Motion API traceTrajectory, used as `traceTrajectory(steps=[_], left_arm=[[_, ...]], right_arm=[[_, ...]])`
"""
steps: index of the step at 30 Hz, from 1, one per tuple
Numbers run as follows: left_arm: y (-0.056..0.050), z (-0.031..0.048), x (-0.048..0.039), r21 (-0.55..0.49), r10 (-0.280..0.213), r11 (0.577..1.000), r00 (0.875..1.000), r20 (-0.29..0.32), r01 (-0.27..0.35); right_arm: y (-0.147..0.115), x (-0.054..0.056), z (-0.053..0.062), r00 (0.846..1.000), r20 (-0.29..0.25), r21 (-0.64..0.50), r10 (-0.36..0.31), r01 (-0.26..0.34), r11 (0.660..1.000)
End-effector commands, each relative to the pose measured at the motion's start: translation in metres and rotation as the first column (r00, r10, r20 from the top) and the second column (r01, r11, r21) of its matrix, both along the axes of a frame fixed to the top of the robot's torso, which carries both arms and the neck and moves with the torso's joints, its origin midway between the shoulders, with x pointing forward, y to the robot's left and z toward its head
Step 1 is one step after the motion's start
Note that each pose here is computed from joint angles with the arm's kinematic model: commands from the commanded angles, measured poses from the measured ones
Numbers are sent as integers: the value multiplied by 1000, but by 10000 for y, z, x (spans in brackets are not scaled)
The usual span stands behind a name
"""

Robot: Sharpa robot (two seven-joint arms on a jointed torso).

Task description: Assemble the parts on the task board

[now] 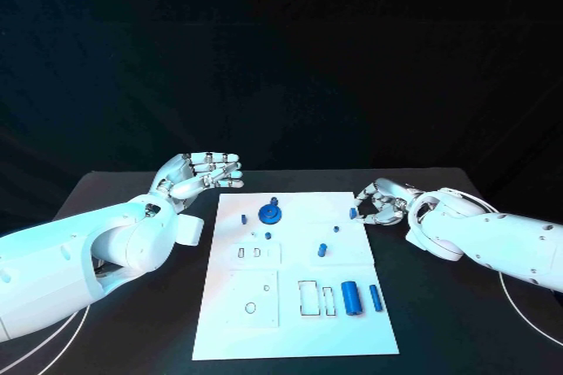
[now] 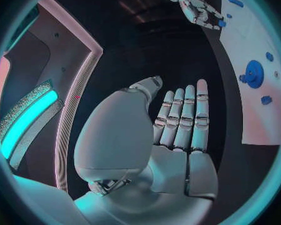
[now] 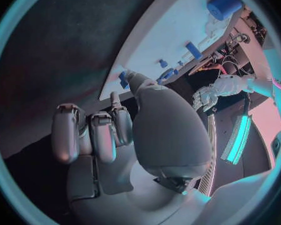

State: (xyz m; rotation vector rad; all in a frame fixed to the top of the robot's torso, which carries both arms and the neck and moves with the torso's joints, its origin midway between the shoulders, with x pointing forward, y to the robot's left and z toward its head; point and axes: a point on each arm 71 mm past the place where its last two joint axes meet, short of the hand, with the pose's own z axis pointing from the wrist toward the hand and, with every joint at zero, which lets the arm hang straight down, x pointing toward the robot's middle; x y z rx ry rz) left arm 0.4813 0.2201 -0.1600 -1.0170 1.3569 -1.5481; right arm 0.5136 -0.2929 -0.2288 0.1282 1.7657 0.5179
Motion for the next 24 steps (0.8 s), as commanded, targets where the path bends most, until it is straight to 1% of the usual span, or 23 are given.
traceTrajectory(steps=[1,24], left_arm=[[-11,17,-1,-11,-12,1000,1000,6,12],[-4,11,2,-9,-13,1000,1000,0,13]], right_arm=[[26,-8,-18,1000,-12,5,6,-6,1000],[129,15,-20,1000,-6,20,13,-13,1000]])
